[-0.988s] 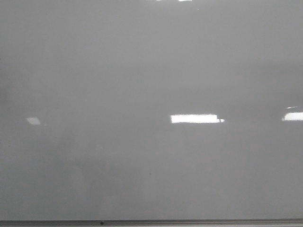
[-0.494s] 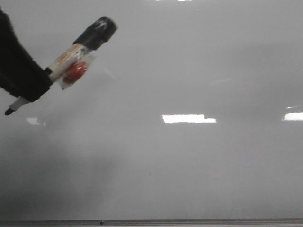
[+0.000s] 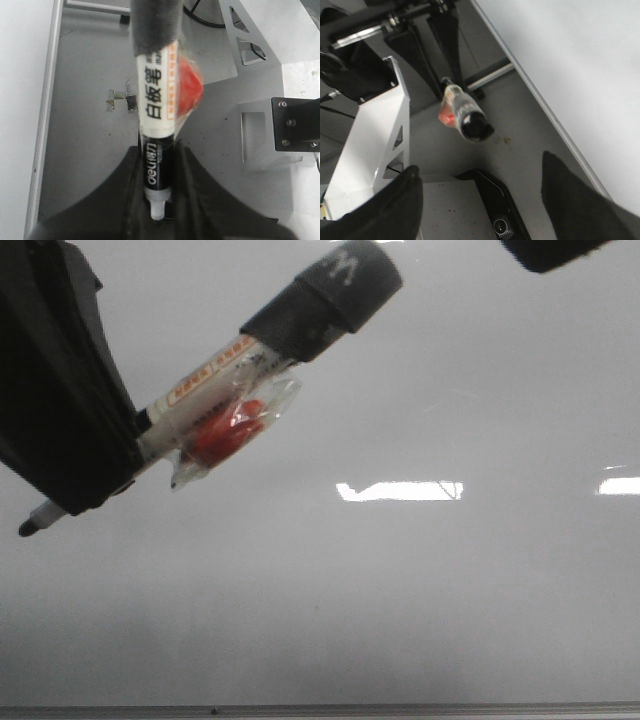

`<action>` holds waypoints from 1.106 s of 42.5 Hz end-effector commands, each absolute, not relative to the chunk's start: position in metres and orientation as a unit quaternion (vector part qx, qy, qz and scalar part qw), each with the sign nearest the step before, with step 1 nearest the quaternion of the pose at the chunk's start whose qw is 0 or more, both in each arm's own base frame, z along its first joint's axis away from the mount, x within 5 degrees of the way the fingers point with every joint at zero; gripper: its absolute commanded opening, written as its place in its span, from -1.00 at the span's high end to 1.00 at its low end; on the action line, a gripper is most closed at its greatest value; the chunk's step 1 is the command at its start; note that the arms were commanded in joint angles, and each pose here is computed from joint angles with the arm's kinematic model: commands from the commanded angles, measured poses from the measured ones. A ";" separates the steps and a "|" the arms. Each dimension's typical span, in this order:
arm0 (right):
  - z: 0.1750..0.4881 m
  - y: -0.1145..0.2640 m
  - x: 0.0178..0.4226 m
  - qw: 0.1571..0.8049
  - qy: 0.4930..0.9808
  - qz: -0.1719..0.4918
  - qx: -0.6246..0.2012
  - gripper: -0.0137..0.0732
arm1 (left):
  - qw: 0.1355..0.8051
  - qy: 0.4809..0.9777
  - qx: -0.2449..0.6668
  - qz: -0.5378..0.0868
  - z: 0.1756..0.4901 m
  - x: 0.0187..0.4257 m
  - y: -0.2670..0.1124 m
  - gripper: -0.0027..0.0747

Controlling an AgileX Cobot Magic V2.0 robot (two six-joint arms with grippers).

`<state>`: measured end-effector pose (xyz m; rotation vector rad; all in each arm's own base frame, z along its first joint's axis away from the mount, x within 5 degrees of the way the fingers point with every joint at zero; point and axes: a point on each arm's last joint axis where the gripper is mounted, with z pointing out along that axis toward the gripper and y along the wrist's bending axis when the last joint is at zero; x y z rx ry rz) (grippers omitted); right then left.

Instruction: Write number 9 on whiteboard

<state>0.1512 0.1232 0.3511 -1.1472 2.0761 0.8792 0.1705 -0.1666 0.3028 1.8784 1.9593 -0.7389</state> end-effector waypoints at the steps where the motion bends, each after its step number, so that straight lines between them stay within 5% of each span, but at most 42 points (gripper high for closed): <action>1: 0.370 0.136 0.161 0.321 0.747 0.383 -0.439 -0.54 | 0.196 0.674 0.655 -0.278 0.321 0.165 -0.170 0.98; 27: 0.337 0.182 0.188 0.262 0.746 0.405 -0.460 -0.45 | 0.212 0.674 0.648 -0.285 0.323 0.167 -0.172 0.98; 41: 0.334 0.184 0.191 0.256 0.748 0.405 -0.459 0.36 | 0.214 0.675 0.647 -0.284 0.323 0.168 -0.173 0.94; 47: 0.334 0.183 0.190 0.254 0.747 0.406 -0.460 0.85 | 0.215 0.685 0.635 -0.285 0.323 0.168 -0.173 0.42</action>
